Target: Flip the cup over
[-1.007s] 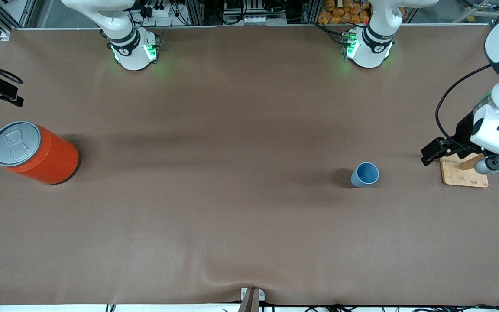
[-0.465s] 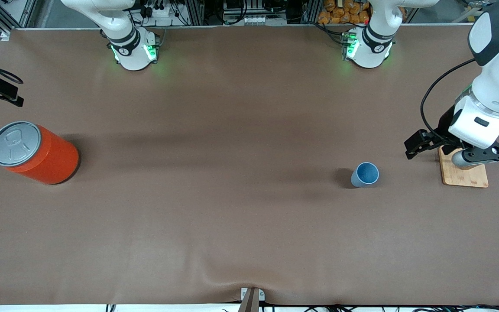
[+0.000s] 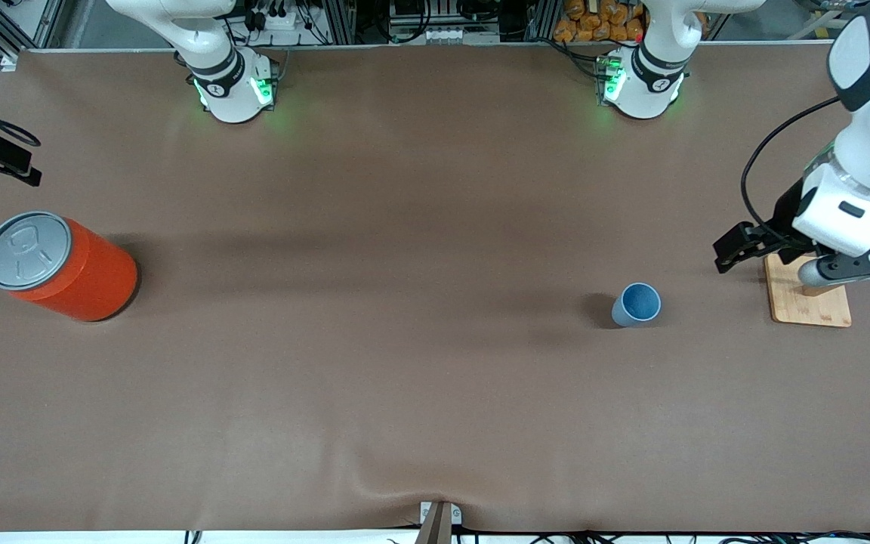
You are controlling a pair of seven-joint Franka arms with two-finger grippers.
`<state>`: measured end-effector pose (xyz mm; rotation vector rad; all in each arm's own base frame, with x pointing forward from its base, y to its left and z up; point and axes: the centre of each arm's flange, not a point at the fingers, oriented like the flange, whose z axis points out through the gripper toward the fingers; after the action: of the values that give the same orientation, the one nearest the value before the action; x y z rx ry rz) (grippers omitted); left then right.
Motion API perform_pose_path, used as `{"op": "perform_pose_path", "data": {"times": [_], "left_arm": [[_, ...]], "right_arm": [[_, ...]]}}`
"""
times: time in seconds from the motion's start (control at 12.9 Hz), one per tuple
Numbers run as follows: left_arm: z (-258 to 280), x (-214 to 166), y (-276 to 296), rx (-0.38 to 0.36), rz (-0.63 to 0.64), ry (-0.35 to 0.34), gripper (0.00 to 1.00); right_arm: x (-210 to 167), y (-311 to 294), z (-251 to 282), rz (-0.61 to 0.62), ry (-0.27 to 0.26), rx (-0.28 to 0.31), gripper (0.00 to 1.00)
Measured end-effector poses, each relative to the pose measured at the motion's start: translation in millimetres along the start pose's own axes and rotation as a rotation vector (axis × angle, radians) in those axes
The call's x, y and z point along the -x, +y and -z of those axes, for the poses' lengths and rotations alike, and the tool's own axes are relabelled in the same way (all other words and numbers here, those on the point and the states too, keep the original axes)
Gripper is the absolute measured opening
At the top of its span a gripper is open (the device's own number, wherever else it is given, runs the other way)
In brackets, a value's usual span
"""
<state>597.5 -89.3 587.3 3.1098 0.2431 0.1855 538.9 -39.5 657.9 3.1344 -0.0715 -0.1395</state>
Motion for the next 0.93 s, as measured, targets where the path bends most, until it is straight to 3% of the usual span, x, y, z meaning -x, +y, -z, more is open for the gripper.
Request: {"op": "perform_pose_path", "data": {"times": [0.23, 0.93], "left_arm": [[28.1, 7.2, -14.9, 0.005, 0.021, 0.029, 1.0], [36.7, 20.1, -17.6, -0.007, 0.019, -0.009, 1.0]], "right_arm": [[0.0, -0.4, 0.0, 0.001, 0.0, 0.0, 1.0], [-0.1, -1.6, -0.1, 0.003, 0.0, 0.0, 1.0]]}}
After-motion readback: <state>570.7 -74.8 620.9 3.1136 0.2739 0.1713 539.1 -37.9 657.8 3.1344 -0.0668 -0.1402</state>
